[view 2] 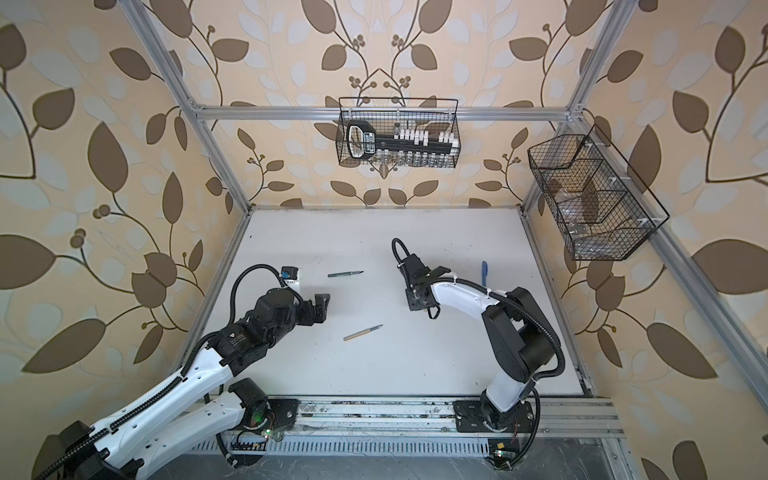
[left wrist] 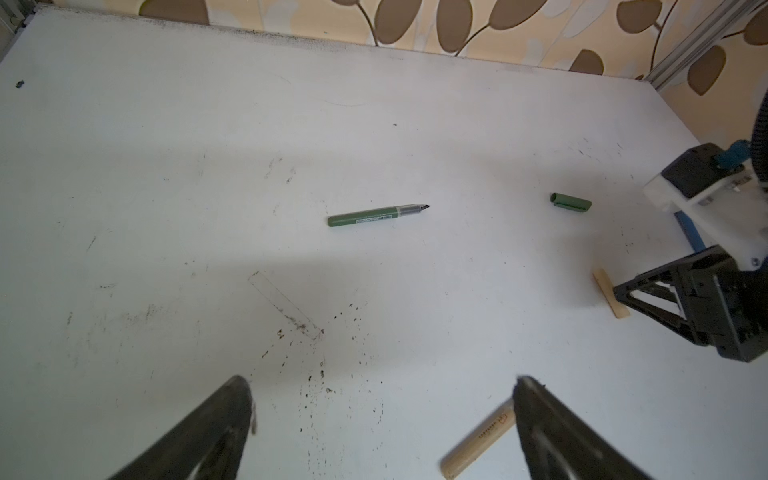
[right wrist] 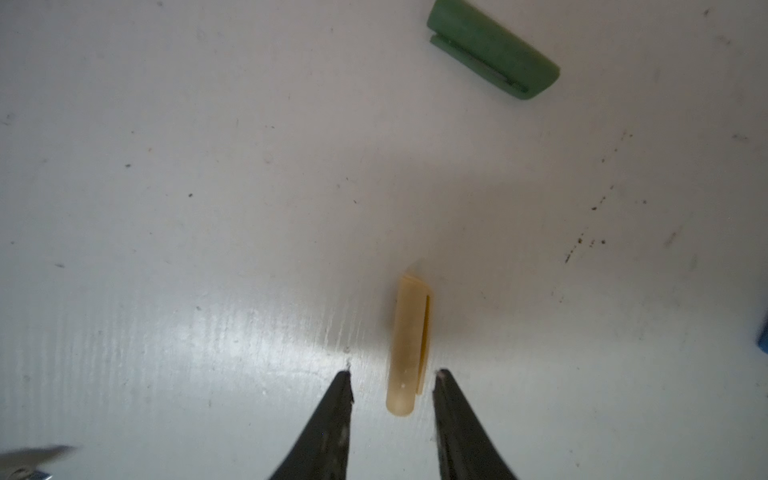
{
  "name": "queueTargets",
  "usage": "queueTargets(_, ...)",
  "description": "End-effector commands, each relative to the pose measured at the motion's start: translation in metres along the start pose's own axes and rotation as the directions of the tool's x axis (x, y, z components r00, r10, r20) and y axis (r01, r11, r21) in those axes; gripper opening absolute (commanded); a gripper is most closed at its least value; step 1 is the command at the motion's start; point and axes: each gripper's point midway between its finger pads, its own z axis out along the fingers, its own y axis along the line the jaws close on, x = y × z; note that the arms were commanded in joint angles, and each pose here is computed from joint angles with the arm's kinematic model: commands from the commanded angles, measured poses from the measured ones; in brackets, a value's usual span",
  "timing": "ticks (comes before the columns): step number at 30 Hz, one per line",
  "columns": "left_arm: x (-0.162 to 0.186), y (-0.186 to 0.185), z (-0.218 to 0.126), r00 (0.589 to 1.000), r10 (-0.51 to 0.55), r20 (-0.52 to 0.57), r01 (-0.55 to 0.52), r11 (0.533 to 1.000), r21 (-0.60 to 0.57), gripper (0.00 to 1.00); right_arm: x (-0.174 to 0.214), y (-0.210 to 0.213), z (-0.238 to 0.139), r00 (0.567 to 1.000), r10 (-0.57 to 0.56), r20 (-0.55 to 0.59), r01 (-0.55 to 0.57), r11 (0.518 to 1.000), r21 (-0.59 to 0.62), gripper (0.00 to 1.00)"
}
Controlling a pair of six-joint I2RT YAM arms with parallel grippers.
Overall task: Insert the pens into the pen caps
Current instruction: 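Lower the right gripper and close it on the cream cap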
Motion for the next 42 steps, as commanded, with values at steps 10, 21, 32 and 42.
queueTargets(10, 0.001, -0.002, -0.004, 0.999, 0.033, 0.007, -0.033, 0.999, 0.029, 0.99, -0.002, -0.005, 0.014, 0.999, -0.029, -0.041, 0.032, 0.997, 0.07, 0.28)
queueTargets(21, 0.001, 0.001, -0.003, 0.999, 0.036, 0.003, -0.036, 0.999, 0.008, 0.99, -0.002, -0.007, 0.025, 0.998, -0.039, -0.057, 0.044, 0.994, 0.096, 0.27)
queueTargets(32, 0.003, 0.002, -0.004, 0.999, 0.032, 0.001, -0.032, 0.999, 0.007, 0.99, -0.006, -0.011, 0.024, 0.997, -0.046, -0.053, 0.053, 0.992, 0.119, 0.24)
queueTargets(42, 0.004, 0.003, -0.006, 0.999, 0.032, 0.0, -0.032, 0.999, 0.007, 0.99, -0.003, -0.006, 0.026, 0.995, -0.072, -0.065, 0.081, 0.988, 0.134, 0.23)
